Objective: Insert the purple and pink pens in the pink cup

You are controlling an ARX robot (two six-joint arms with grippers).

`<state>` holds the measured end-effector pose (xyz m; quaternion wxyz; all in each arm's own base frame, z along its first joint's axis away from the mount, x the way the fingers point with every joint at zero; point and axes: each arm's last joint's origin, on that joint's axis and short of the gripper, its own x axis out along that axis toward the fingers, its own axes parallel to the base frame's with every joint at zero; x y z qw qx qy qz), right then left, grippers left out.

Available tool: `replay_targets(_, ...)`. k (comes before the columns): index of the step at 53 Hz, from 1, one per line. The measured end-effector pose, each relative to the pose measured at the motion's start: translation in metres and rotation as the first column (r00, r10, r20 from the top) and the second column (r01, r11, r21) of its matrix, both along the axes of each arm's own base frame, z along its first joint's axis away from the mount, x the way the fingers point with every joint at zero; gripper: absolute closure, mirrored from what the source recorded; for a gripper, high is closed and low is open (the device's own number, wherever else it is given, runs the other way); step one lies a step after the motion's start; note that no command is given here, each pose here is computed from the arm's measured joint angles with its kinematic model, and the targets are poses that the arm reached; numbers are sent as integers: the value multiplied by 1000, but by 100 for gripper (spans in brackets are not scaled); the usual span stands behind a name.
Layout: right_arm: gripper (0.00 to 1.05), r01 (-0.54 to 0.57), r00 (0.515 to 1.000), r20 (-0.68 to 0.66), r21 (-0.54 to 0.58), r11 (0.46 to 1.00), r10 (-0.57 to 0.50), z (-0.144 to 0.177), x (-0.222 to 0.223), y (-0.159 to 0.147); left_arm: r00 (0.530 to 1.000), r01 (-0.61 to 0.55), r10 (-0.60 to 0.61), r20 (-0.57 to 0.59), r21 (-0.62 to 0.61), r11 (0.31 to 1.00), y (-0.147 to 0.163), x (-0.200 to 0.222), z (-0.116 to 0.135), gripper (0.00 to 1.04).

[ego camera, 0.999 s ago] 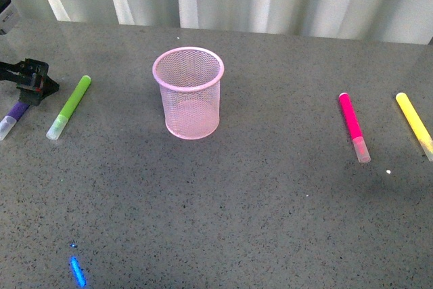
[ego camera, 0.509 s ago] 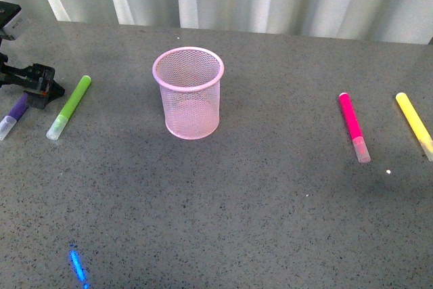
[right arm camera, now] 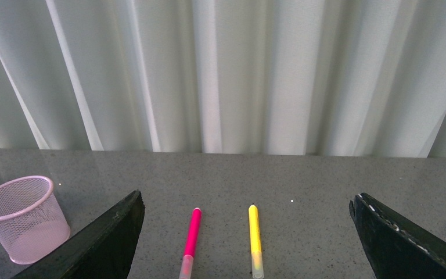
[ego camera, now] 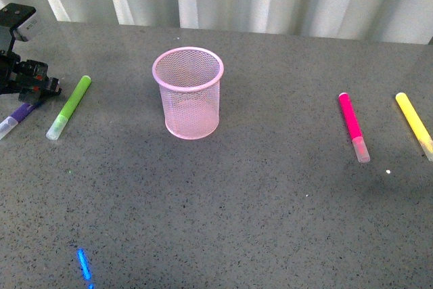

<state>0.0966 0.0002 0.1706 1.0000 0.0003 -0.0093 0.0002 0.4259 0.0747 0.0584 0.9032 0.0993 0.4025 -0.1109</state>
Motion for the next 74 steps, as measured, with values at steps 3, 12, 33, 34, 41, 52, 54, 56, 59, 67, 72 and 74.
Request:
replay_targets(3, 7, 0, 1000, 0, 0, 1000, 0, 0, 0, 0, 1000, -4, 4, -1, -1, 1000, 0, 0, 1, 83)
replay_targets(12, 7, 0, 1000, 0, 0, 1000, 0, 0, 0, 0, 1000, -26, 26, 14, 11, 1000, 0, 0, 6, 92)
replay_targets(33, 7, 0, 1000, 0, 0, 1000, 0, 0, 0, 0, 870, 80, -18, 493, -104, 991, -51, -19, 108, 92)
replay_targets(34, 7, 0, 1000, 0, 0, 1000, 0, 0, 0, 0, 844, 90, -7, 537, -129, 987, -59, -23, 117, 92)
replay_targets(41, 7, 0, 1000, 0, 0, 1000, 0, 0, 0, 0, 731, 104, 195, 654, -389, 915, -112, -43, 137, 92)
replay_targets(52, 7, 0, 1000, 0, 0, 1000, 0, 0, 0, 0, 746, 155, 313, 588, -610, 777, -184, -60, 121, 92)
replay_targets(54, 7, 0, 1000, 0, 0, 1000, 0, 0, 0, 0, 756, 157, 321, 570, -634, 757, -194, -62, 117, 92)
replay_targets(56, 7, 0, 1000, 0, 0, 1000, 0, 0, 0, 0, 765, 162, 322, 557, -651, 742, -204, -65, 114, 92)
replay_targets(59, 7, 0, 1000, 0, 0, 1000, 0, 0, 0, 0, 768, 163, 331, 548, -667, 727, -212, -68, 110, 92)
replay_targets(67, 7, 0, 1000, 0, 0, 1000, 0, 0, 0, 0, 776, 139, 345, 528, -676, 723, -219, -68, 93, 92)
replay_targets(72, 7, 0, 1000, 0, 0, 1000, 0, 0, 0, 0, 789, 108, 347, 507, -671, 733, -218, -64, 77, 92)
replay_targets(74, 7, 0, 1000, 0, 0, 1000, 0, 0, 0, 0, 792, 98, 349, 501, -670, 736, -217, -61, 72, 92)
